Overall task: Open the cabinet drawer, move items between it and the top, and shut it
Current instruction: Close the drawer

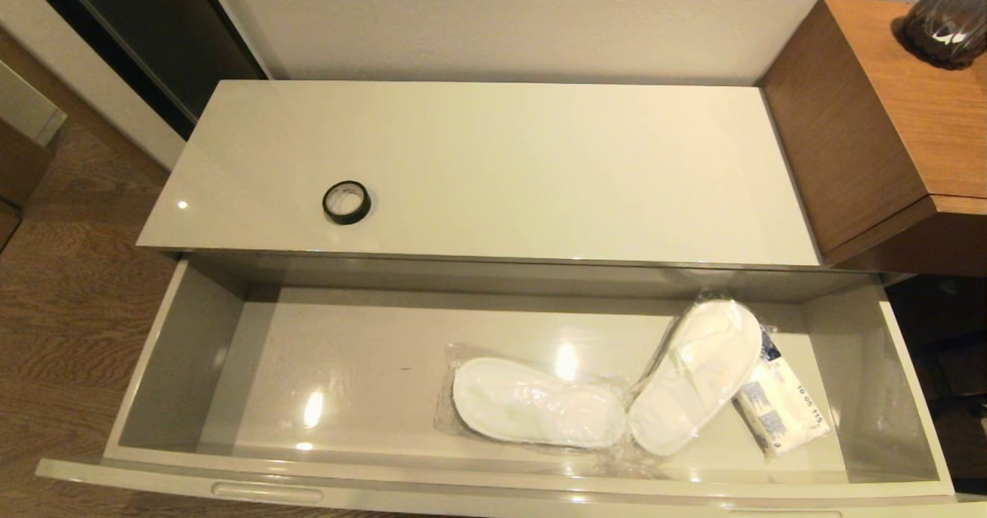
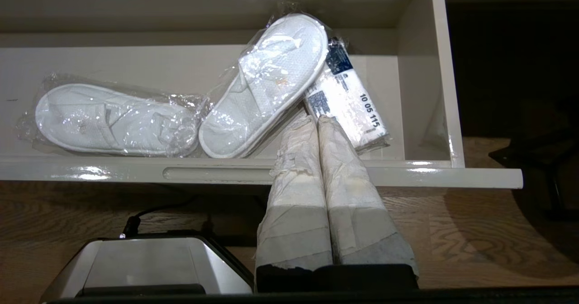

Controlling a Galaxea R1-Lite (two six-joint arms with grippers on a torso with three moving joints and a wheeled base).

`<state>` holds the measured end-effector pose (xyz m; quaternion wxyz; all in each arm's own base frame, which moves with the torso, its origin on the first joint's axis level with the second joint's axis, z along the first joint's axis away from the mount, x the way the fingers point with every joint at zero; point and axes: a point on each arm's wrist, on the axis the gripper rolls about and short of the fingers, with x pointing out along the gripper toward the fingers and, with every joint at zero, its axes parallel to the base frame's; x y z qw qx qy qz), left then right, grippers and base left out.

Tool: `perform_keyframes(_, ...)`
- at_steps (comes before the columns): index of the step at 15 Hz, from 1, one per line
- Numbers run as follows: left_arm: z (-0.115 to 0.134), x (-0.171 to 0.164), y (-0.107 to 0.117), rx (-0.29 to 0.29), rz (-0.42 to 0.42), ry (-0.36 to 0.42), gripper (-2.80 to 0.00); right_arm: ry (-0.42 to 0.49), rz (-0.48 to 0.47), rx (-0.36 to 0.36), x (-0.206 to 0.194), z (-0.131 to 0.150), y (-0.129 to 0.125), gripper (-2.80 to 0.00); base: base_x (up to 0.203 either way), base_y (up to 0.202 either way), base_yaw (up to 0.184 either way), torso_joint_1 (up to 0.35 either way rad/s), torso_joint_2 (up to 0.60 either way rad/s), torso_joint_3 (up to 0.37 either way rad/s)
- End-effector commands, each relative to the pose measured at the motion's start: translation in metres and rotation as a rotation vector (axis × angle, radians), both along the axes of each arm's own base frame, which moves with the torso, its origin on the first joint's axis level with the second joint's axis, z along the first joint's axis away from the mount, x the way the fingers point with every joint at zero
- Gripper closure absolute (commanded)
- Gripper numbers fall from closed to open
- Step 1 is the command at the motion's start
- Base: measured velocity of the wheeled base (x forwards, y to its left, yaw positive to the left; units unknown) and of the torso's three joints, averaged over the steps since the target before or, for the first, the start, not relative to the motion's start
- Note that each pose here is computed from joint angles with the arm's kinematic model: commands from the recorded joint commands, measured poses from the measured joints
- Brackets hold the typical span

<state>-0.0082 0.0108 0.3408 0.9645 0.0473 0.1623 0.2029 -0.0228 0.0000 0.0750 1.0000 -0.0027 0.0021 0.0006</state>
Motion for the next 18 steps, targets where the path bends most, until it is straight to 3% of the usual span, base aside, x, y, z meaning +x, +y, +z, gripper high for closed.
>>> perform_keyframes(1, -0.008, -0.053, -0.004, 0.078, 0.076, -0.104, 0.00, 0.003, 0.000, -0.001, 0.000, 0.000, 0.000, 0.00, 0.000, 0.000, 0.000, 0.000, 0.00, 0.000)
perform_keyframes(4, -0.037, -0.097, -0.016, 0.183, -0.006, -0.154, 0.00, 0.003, 0.000, -0.001, 0.000, 0.000, 0.000, 0.00, 0.000, 0.000, 0.000, 0.000, 0.00, 0.000)
perform_keyframes(7, -0.108, -0.140, -0.037, 0.219, -0.064, -0.248, 0.00, 0.003, 0.000, -0.001, 0.000, 0.000, 0.000, 0.00, 0.000, 0.000, 0.000, 0.000, 0.00, 0.000)
perform_keyframes(9, -0.158, -0.136, -0.040, 0.162, -0.091, -0.246, 0.00, 0.003, 0.000, -0.001, 0.000, 0.000, 0.000, 0.00, 0.000, 0.000, 0.000, 0.000, 0.00, 0.000)
perform_keyframes(12, -0.201, -0.093, -0.030, 0.025, -0.117, -0.164, 0.00, 0.003, 0.000, -0.001, 0.000, 0.000, 0.000, 0.00, 0.000, 0.000, 0.000, 0.000, 0.00, 0.000)
perform_keyframes(13, -0.211, -0.077, -0.027, -0.002, -0.115, -0.180, 0.00, 0.003, 0.000, -0.001, 0.000, 0.000, 0.000, 0.00, 0.000, 0.000, 0.000, 0.000, 0.00, 0.000)
perform_keyframes(15, -0.212, -0.061, -0.023, -0.063, -0.116, -0.324, 0.00, 0.003, 0.000, -0.001, 0.000, 0.000, 0.000, 0.00, 0.000, 0.000, 0.000, 0.000, 0.00, 0.000)
perform_keyframes(16, -0.201, -0.062, -0.024, -0.076, -0.129, -0.436, 0.00, 0.003, 0.000, -0.001, 0.000, 0.000, 0.000, 0.00, 0.000, 0.000, 0.000, 0.000, 0.00, 0.000)
perform_keyframes(17, -0.198, -0.062, -0.024, -0.071, -0.138, -0.483, 0.00, 0.003, 0.000, -0.001, 0.000, 0.000, 0.000, 0.00, 0.000, 0.000, 0.000, 0.000, 0.00, 0.000)
perform_keyframes(18, -0.206, -0.055, -0.022, -0.059, -0.138, -0.466, 0.00, 0.003, 0.000, -0.001, 0.000, 0.000, 0.000, 0.00, 0.000, 0.000, 0.000, 0.000, 0.00, 0.000)
